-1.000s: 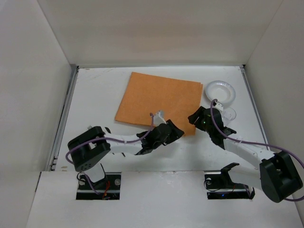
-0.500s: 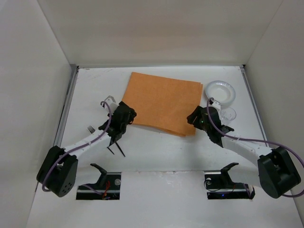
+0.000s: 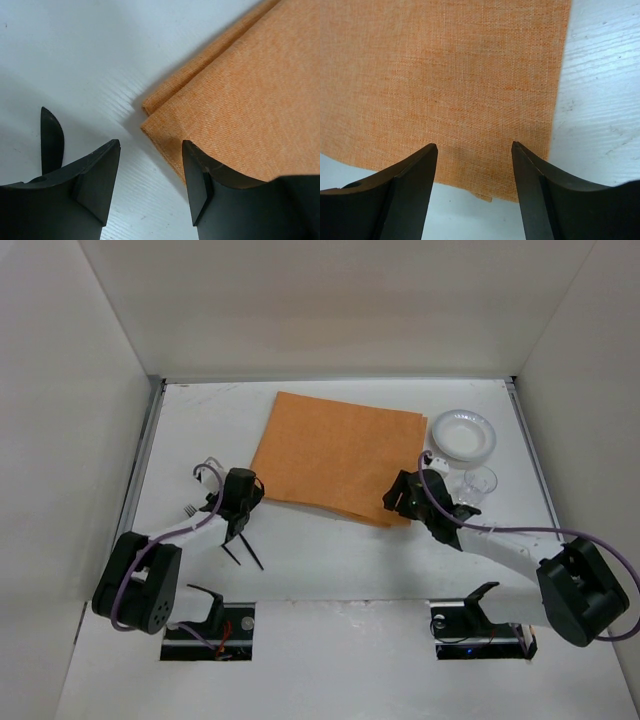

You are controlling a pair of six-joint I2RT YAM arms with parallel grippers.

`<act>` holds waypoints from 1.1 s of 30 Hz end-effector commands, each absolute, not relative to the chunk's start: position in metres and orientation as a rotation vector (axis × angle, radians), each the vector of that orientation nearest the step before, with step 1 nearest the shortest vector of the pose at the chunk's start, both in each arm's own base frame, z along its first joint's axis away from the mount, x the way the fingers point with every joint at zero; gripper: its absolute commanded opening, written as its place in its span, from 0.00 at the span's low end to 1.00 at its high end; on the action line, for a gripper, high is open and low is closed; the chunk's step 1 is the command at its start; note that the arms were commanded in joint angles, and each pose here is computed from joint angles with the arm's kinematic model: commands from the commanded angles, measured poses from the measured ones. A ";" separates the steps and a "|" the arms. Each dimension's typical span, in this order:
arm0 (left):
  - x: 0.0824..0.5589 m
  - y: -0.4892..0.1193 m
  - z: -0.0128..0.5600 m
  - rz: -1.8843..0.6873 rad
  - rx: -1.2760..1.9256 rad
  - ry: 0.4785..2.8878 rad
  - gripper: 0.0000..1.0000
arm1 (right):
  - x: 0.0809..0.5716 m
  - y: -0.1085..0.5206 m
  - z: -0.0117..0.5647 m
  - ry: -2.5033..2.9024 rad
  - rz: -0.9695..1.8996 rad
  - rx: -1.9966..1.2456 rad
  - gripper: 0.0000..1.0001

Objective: Set the dinner table for one person

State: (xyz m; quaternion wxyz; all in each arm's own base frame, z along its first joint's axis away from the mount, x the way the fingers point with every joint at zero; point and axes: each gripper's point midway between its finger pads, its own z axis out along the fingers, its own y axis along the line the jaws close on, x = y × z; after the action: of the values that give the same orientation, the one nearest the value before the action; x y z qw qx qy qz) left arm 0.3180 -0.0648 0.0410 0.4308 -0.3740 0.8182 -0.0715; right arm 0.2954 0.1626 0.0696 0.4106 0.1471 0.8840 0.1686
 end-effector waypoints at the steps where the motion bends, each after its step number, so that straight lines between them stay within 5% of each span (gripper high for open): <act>1: 0.330 -0.064 0.041 -0.179 -0.917 2.038 0.50 | 0.302 0.169 0.084 2.189 0.419 0.347 0.68; 3: 0.336 -0.066 0.040 -0.176 -0.902 2.039 0.48 | 0.301 0.171 0.079 2.206 0.413 0.339 0.68; 6: 0.337 -0.060 0.037 -0.153 -0.926 2.021 0.21 | 0.298 0.172 0.076 2.221 0.405 0.336 0.68; 8: 0.335 -0.058 0.037 -0.150 -0.932 2.013 0.12 | 0.297 0.171 0.077 2.215 0.404 0.331 0.66; 12: 0.325 -0.047 0.034 -0.137 -0.952 2.006 0.04 | 0.295 0.171 0.077 2.226 0.394 0.306 0.64; 23: 0.284 -0.055 0.057 -0.229 -0.899 2.007 0.02 | 0.287 0.171 0.080 2.247 0.326 0.240 0.66; 33: 0.264 -0.036 0.102 -0.203 -0.896 1.867 0.24 | 0.287 0.156 0.066 2.298 0.219 0.265 0.68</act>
State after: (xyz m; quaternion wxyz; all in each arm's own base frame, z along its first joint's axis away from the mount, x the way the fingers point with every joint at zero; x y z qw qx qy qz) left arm 0.2710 -0.0460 0.0962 0.4953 -0.3728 0.7766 -0.1124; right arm 0.2765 0.1582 0.0575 0.3878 0.1003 0.9107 0.1011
